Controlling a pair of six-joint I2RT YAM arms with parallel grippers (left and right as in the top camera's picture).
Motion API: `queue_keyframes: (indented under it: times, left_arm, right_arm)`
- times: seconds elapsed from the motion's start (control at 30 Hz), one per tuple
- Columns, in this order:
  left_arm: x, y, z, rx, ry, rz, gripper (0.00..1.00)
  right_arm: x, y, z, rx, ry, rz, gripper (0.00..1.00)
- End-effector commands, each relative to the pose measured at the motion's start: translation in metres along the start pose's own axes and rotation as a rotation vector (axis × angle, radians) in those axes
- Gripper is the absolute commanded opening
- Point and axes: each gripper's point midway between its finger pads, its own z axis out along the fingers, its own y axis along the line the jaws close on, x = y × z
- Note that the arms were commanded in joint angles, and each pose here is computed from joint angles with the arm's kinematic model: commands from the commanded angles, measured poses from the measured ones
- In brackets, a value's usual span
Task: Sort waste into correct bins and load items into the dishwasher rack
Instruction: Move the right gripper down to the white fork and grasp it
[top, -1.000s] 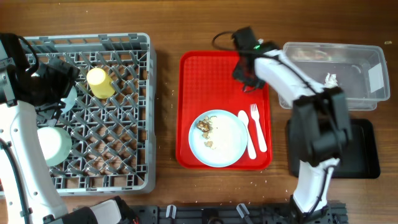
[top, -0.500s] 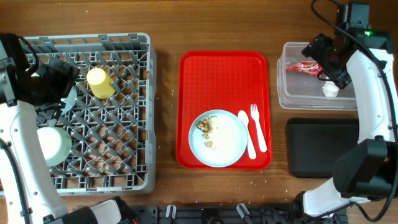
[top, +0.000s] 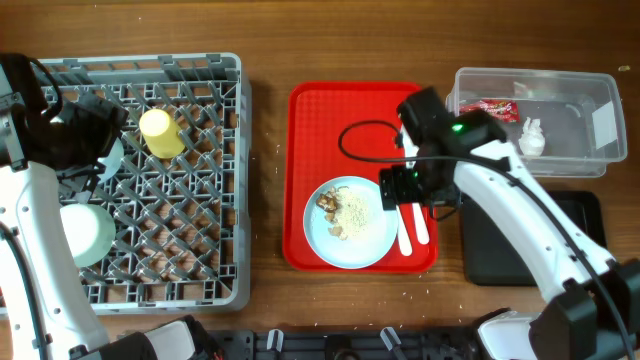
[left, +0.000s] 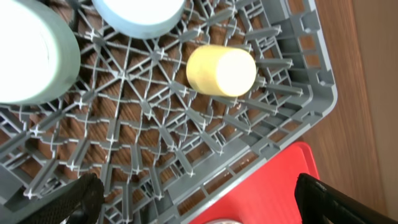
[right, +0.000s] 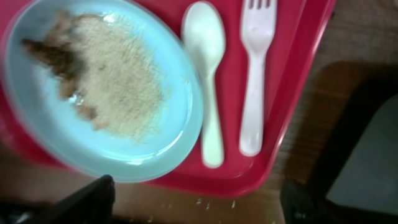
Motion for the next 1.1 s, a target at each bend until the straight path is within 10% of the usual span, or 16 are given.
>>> queue_keyframes:
  times: [0.0, 0.1, 0.83, 0.97, 1.07]
  left_arm:
    - [-0.002, -0.001, -0.004, 0.009, -0.011, -0.009, 1.00]
    - [-0.002, -0.001, -0.004, 0.008, -0.011, -0.009, 1.00]
    - [-0.002, -0.001, -0.004, 0.008, -0.011, -0.009, 1.00]
    - [-0.002, -0.001, -0.004, 0.009, -0.011, -0.009, 1.00]
    - [-0.002, -0.001, -0.004, 0.009, -0.011, -0.009, 1.00]
  right_arm:
    - [0.000, -0.034, 0.021, 0.167, -0.034, 0.080, 0.84]
    - [-0.019, -0.025, 0.031, 0.117, -0.108, 0.027, 0.63]
    - [-0.020, -0.050, 0.114, 0.206, -0.076, -0.102, 0.43]
    - [-0.023, -0.047, 0.115, 0.187, -0.086, -0.102, 0.04]
    - [-0.024, -0.045, 0.110, 0.186, -0.077, -0.099, 0.04]
